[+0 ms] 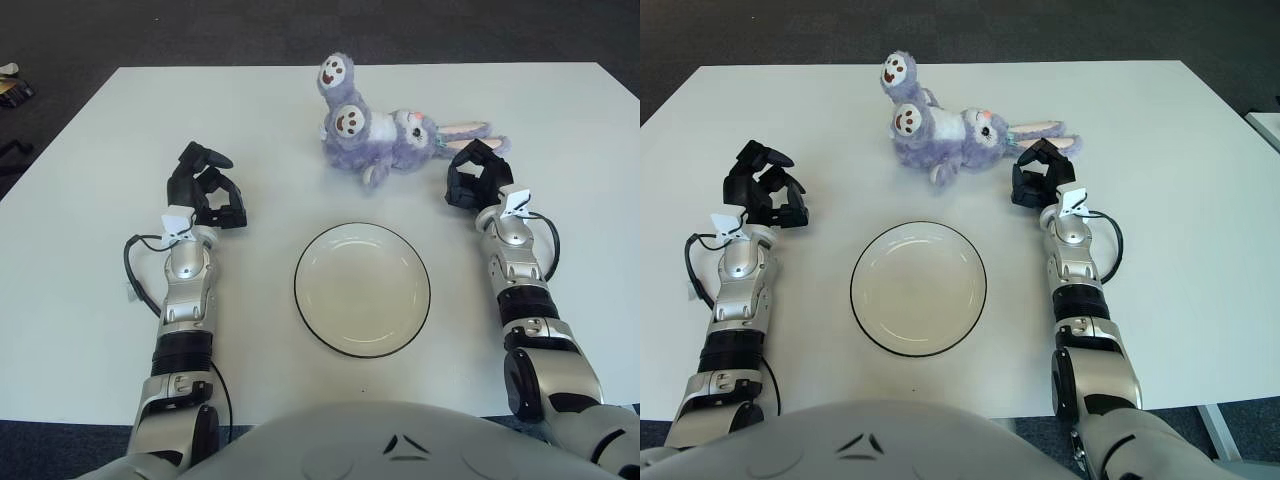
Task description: Put the doll into the plate.
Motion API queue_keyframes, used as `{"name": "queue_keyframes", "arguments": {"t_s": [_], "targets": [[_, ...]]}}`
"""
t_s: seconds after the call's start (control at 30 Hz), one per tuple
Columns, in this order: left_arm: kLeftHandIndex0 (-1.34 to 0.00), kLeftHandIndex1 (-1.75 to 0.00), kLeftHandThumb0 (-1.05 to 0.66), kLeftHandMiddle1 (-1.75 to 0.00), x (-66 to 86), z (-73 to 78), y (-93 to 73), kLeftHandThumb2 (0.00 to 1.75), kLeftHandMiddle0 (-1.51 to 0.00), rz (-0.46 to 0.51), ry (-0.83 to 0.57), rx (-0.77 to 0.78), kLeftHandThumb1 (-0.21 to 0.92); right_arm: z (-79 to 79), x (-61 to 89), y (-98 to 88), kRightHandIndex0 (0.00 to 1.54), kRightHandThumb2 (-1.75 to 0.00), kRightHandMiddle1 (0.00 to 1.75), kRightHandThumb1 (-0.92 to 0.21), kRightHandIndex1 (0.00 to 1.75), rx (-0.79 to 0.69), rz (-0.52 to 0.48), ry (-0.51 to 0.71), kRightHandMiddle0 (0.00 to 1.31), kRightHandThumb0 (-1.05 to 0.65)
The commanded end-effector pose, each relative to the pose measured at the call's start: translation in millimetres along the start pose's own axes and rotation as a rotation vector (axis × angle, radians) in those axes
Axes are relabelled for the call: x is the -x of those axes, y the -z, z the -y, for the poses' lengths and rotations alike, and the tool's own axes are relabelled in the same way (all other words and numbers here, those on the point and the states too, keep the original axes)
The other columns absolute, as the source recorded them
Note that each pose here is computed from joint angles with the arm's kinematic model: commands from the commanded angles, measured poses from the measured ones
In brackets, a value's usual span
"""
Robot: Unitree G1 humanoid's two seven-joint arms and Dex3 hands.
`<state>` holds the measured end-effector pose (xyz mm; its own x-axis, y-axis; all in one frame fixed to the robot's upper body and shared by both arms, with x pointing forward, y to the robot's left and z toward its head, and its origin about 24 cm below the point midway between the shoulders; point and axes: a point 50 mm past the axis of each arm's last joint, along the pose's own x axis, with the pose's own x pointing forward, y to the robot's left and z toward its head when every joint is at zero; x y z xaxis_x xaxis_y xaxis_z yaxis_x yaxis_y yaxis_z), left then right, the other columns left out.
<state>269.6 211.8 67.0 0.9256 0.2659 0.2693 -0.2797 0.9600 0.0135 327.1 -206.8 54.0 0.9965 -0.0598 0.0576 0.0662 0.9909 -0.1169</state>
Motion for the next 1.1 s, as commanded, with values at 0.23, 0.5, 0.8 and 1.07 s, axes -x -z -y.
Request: {"name": "queue_keyframes", "arguments": {"t_s": [0.23,0.5,0.8,1.07], "targets": [[-0.62,-1.75,-0.01,-1.74,26.2,-6.3,29.3,1.69,-0.86,-0.132,-0.006,-0.003,-0.01,-2.8,13.3,30.6,1.29,-1.28,1.75,-0.35,1.75,0.009,-0.154,-0.017,0.59,-0.48],[-0.67,-1.73,-0.01,-1.75,26.4,-6.7,29.4,1.74,-0.89,-0.133,-0.007,-0.002,-0.06,-4.2,13.1,27.3,1.29,-1.28,1.75,-0.35,1.75,0.013,-0.139,-0.019,0.59,-0.48],[-0.64,-1.74,-0.01,-1.75,26.4,-6.7,29.5,1.71,-0.87,-0.134,-0.010,-0.002,-0.03,-4.1,14.4,27.1,1.28,-1.28,1.75,-0.35,1.75,0.005,-0.142,-0.023,0.59,-0.47],[-0.61,-1.75,-0.01,-1.74,26.2,-7.0,30.2,1.69,-0.86,-0.149,-0.007,-0.012,0.00,-4.1,14.4,27.3,1.29,-1.27,1.75,-0.36,1.75,0.004,-0.135,-0.027,0.59,-0.47]]}}
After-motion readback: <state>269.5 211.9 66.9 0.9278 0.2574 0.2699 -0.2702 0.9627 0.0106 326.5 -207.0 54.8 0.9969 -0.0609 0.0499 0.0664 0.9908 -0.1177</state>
